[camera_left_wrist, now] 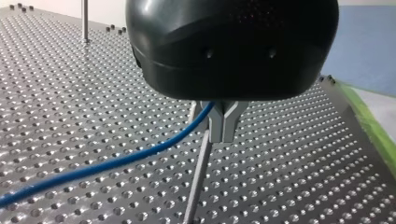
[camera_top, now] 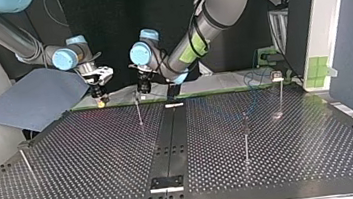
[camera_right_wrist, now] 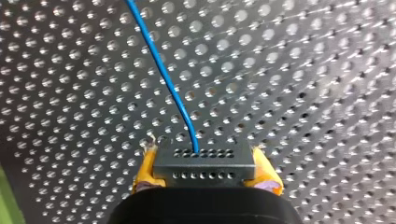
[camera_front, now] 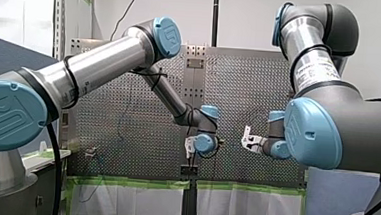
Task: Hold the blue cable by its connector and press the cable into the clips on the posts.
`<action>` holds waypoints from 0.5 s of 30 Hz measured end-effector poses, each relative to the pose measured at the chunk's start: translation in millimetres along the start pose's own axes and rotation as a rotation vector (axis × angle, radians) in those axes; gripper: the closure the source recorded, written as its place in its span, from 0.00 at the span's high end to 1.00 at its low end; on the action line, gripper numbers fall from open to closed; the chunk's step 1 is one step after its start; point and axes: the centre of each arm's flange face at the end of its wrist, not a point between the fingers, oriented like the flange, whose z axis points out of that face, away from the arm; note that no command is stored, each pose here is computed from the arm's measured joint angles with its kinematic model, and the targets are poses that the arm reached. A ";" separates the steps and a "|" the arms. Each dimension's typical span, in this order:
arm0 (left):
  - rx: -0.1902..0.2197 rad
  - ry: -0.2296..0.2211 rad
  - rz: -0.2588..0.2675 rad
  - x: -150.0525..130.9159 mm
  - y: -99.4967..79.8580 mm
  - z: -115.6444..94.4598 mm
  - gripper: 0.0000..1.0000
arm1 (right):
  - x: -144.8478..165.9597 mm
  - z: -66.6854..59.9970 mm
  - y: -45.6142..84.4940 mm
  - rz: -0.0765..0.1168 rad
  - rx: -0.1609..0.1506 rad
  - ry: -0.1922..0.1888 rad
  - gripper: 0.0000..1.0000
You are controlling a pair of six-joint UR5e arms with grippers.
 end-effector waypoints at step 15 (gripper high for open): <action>0.025 -0.012 -0.021 -6.8 11.3 18.8 0.00 | -5.6 15.4 6.9 0.003 -0.002 -0.006 0.00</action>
